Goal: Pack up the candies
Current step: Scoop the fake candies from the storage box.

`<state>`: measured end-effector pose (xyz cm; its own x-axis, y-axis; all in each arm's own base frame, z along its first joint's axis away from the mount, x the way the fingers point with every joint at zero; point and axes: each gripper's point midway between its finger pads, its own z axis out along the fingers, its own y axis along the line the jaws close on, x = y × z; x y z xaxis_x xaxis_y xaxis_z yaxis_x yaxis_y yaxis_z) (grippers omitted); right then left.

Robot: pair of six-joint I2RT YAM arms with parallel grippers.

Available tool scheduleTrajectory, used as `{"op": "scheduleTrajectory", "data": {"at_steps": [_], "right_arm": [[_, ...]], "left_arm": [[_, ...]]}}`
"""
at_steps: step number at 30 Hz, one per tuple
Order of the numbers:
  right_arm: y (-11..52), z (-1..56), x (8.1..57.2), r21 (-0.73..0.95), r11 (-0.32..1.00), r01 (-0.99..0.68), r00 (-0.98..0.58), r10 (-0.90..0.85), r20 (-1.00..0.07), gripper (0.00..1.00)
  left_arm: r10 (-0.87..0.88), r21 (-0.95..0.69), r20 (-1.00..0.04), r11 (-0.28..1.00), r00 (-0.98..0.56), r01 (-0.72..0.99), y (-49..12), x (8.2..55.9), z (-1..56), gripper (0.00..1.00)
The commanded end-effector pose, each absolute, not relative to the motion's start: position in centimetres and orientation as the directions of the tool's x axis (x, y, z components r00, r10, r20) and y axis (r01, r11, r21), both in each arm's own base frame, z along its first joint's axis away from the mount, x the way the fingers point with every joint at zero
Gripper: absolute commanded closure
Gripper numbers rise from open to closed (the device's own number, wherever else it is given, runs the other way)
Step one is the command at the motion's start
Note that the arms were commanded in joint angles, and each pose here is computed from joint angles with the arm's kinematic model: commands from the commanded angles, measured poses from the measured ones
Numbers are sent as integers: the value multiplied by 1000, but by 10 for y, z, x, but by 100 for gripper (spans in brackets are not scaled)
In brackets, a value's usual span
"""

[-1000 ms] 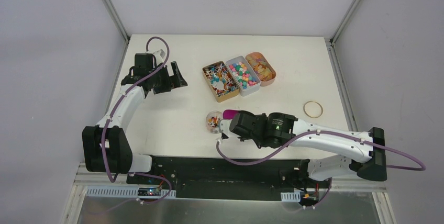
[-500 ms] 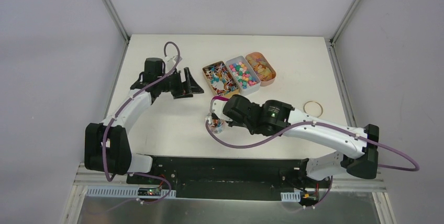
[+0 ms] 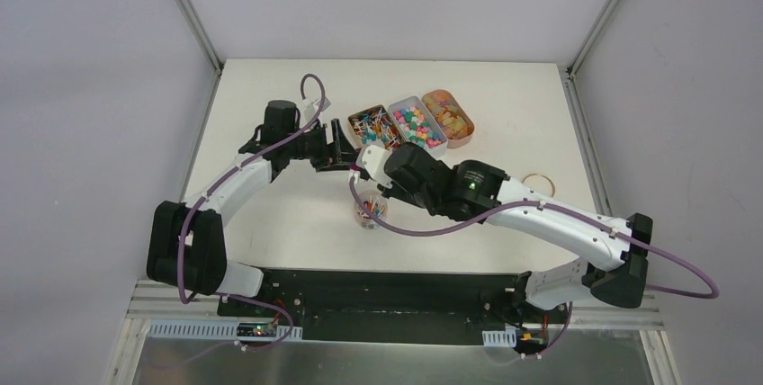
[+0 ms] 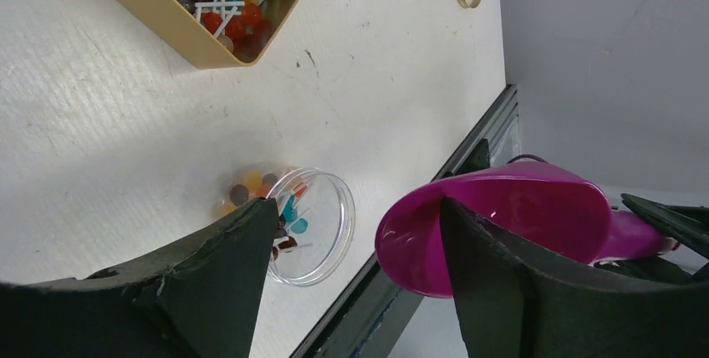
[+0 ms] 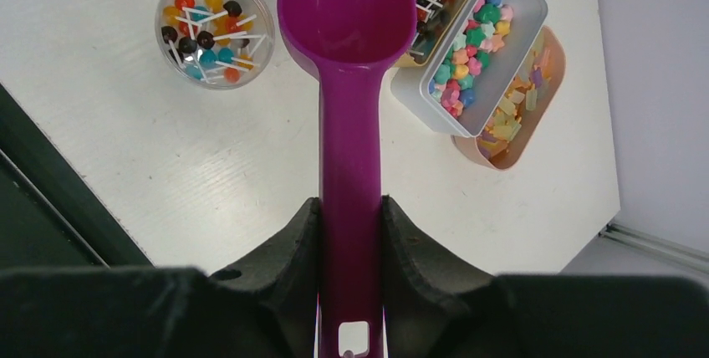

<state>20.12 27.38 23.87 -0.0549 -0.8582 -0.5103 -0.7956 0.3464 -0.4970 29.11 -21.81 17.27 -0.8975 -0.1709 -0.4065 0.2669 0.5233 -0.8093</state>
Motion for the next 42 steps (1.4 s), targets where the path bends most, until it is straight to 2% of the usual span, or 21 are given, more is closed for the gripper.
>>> {"op": "scheduleTrajectory", "data": {"at_steps": [1,6,17,24,28,29,30,31,37,42], "right_arm": [[287,291,213,-421,517,-745,-57,-679,-732,100],[285,313,225,-329,604,-726,-77,-547,-834,100],[278,318,245,-224,657,-720,-138,-452,-881,100],[262,304,257,-203,693,-692,-214,-466,-859,100],[249,299,261,-196,710,-677,-245,-468,-849,100],[246,298,262,-196,713,-674,-251,-470,-846,100],[243,297,262,-195,717,-669,-259,-471,-843,100],[241,294,263,-195,719,-667,-269,-476,-837,100],[223,278,271,-200,745,-637,-341,-505,-793,100],[197,269,292,-238,789,-566,-427,-528,-734,100]], "left_arm": [[-173,-817,-405,508,-898,271,-224,292,170,29],[-172,-821,-388,511,-905,255,-226,294,166,32],[-175,-817,-397,514,-901,260,-226,297,168,31],[-170,-773,-457,561,-873,296,-221,304,182,20],[-166,-716,-530,612,-831,335,-214,314,200,15],[-165,-702,-551,622,-818,347,-212,316,205,13],[-168,-688,-571,632,-803,357,-210,318,211,2],[-172,-677,-588,639,-790,365,-208,319,215,1],[-170,-598,-669,700,-723,389,-195,322,227,1],[-140,-504,-705,789,-696,352,-174,323,216,1]]}}
